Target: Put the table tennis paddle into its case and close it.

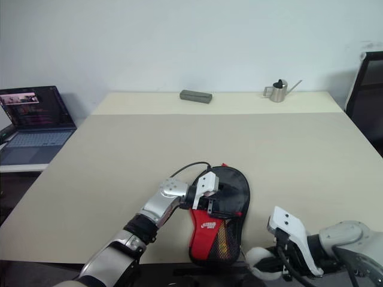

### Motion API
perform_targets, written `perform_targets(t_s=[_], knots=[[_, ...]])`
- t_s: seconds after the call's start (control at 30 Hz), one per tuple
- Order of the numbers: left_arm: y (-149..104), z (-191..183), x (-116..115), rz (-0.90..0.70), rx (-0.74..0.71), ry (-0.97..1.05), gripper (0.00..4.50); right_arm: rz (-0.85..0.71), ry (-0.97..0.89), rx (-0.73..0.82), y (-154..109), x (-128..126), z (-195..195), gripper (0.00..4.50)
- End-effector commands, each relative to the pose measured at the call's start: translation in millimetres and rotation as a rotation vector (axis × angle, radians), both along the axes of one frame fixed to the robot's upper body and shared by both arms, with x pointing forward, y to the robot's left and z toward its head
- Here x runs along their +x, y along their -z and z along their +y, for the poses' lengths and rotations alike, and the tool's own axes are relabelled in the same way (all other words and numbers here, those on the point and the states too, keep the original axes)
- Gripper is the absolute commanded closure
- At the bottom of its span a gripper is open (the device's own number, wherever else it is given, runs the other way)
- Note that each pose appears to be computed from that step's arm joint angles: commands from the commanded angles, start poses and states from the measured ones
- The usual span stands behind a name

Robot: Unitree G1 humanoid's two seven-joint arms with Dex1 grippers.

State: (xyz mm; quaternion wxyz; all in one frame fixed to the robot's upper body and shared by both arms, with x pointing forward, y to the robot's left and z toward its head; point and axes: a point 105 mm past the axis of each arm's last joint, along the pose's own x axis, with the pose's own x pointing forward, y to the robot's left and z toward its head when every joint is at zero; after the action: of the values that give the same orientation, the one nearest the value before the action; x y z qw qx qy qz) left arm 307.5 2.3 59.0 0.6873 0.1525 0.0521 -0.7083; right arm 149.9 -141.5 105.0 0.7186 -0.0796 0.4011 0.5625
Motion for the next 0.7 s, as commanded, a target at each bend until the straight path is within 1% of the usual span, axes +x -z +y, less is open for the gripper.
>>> perform_targets(t_s=[0.03,0.37,0.7], knots=[[46.1,22.3,-7.3,0.113,0.150,-0.056,0.22,0.024,-0.107,0.056,-8.6,-18.3,11.8,4.04],[45.7,21.2,-6.2,0.105,0.153,-0.055,0.22,0.073,-0.189,0.120,-9.1,-38.7,23.2,4.06],[45.8,20.8,-5.1,0.100,0.157,-0.058,0.22,0.076,-0.259,0.160,-10.4,-51.1,37.1,4.06]])
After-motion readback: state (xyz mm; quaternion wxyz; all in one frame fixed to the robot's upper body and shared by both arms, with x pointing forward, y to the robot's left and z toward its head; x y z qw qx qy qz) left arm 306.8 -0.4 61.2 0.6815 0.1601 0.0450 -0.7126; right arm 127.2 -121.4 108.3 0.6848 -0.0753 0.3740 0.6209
